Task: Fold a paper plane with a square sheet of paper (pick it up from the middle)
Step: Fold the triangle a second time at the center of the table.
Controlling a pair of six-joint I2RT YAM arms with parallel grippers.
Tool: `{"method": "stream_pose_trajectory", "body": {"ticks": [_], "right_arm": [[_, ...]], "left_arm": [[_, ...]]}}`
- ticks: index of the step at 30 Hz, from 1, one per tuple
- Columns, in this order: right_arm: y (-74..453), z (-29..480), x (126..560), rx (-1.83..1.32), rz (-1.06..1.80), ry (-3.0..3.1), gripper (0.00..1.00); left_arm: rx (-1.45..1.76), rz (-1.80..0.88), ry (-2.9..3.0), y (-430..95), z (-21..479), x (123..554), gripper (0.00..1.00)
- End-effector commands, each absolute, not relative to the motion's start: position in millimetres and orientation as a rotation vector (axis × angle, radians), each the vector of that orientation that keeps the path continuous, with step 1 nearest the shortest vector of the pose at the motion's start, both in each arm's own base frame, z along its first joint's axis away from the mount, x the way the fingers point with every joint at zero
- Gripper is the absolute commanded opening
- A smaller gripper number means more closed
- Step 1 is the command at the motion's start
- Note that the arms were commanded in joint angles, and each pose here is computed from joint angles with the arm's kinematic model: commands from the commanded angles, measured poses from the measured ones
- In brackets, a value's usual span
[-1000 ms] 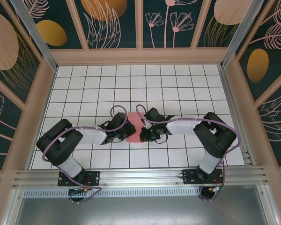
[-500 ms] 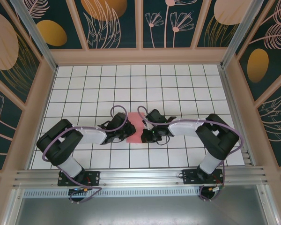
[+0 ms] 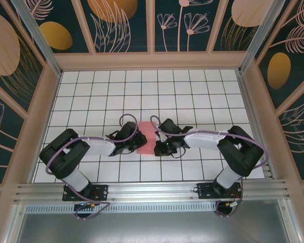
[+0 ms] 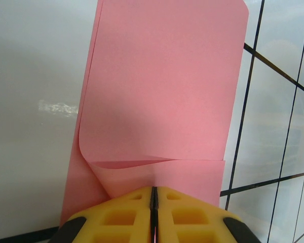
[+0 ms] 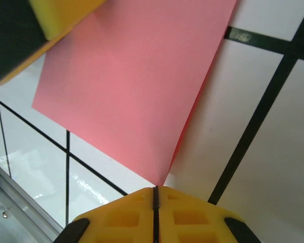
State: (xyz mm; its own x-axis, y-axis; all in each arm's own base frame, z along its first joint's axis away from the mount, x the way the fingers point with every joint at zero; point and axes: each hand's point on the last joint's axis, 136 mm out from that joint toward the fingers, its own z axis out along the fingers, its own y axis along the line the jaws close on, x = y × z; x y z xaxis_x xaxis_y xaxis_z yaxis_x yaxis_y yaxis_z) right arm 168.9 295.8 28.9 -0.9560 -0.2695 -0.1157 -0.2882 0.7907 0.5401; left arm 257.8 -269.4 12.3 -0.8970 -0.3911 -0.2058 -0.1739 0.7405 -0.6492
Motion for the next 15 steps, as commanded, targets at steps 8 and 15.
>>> {"method": "stream_pose_trajectory", "body": {"ticks": [8, 15], "right_arm": [[313, 35, 180, -0.475, 0.914, 2.919, 0.11], [299, 10, 166, -0.460, 0.864, 3.009, 0.11]], "left_arm": [[-0.505, -0.764, 2.719, -240, -19, 238, 0.11], [-0.506, -0.772, 2.716, -241, -18, 238, 0.11]]}}
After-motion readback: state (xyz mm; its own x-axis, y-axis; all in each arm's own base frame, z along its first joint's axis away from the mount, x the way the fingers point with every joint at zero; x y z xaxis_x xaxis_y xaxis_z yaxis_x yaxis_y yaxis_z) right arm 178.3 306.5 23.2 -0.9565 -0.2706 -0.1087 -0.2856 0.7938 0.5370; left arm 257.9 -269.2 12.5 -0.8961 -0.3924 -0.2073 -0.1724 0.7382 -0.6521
